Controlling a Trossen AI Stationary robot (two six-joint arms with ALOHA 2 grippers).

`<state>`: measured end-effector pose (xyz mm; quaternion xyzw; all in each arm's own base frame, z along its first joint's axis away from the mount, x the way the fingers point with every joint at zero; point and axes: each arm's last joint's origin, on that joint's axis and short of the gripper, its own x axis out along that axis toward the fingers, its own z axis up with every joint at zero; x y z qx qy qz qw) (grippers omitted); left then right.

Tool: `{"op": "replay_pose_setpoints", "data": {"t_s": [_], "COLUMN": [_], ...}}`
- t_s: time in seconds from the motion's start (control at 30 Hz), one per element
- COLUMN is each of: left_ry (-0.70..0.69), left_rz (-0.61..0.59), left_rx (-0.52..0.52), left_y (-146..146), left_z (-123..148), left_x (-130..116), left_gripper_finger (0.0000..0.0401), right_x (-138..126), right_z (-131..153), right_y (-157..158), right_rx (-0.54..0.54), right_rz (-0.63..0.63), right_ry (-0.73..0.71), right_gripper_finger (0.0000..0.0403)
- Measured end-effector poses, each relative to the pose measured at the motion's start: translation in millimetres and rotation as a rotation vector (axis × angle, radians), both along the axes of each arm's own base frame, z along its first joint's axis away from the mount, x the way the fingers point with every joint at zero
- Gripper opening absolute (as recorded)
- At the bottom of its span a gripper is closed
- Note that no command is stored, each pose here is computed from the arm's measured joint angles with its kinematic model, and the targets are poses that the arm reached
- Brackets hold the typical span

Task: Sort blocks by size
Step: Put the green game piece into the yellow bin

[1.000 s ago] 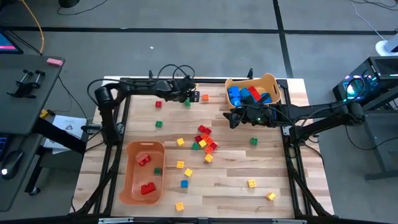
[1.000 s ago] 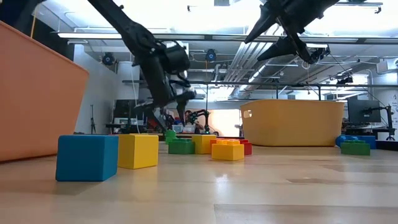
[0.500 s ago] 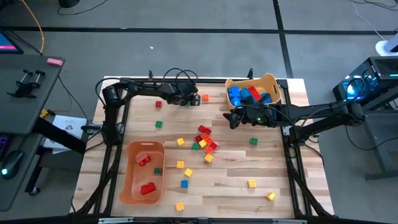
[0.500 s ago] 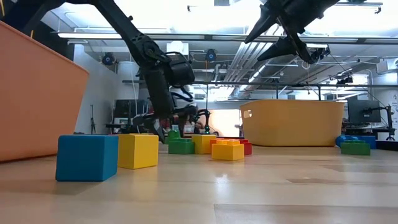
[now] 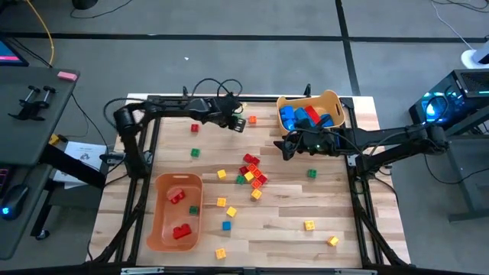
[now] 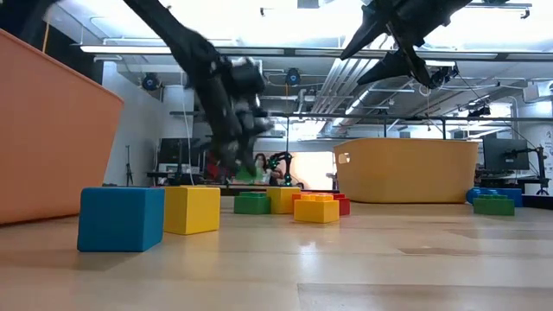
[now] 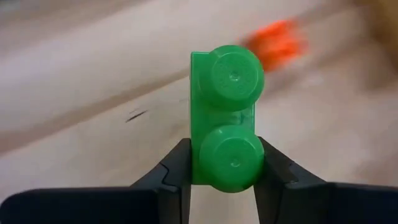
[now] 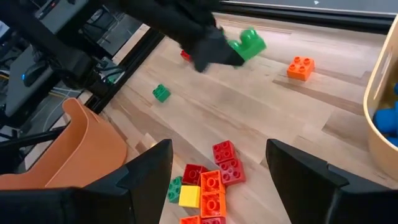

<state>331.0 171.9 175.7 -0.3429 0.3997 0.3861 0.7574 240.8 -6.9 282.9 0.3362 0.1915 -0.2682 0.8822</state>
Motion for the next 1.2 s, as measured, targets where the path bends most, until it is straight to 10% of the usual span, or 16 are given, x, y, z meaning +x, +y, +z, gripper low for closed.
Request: {"op": "replay_pose_setpoints", "data": {"t_s": [0.37,0.73,1.2], "left_ry": [-0.173,-0.043,-0.050], "left_rz": [-0.574,-0.437,-0.400], "left_rx": [0.263,0.204,0.258], "left_y": [-128.5,-256.1,-254.0], "left_z": [129.8,131.5,132.3], "left_x": [-34.9,-96.0,-96.1], "left_gripper_finger": [0.0087,0.0087,0.0087], "right_x": [0.6,-0.6,-1.6], "right_z": [3.7,3.5,2.8], "right_y": [-7.1,-24.9,-36.5], "right_rx": [-0.073,-0.108,-0.060], "right_rz": [-0.106,-0.108,-0.068], "right_ry": [-0.032,0.001,0.001], "right_gripper_finger": [0.0256,0.0256,0.0256]}}
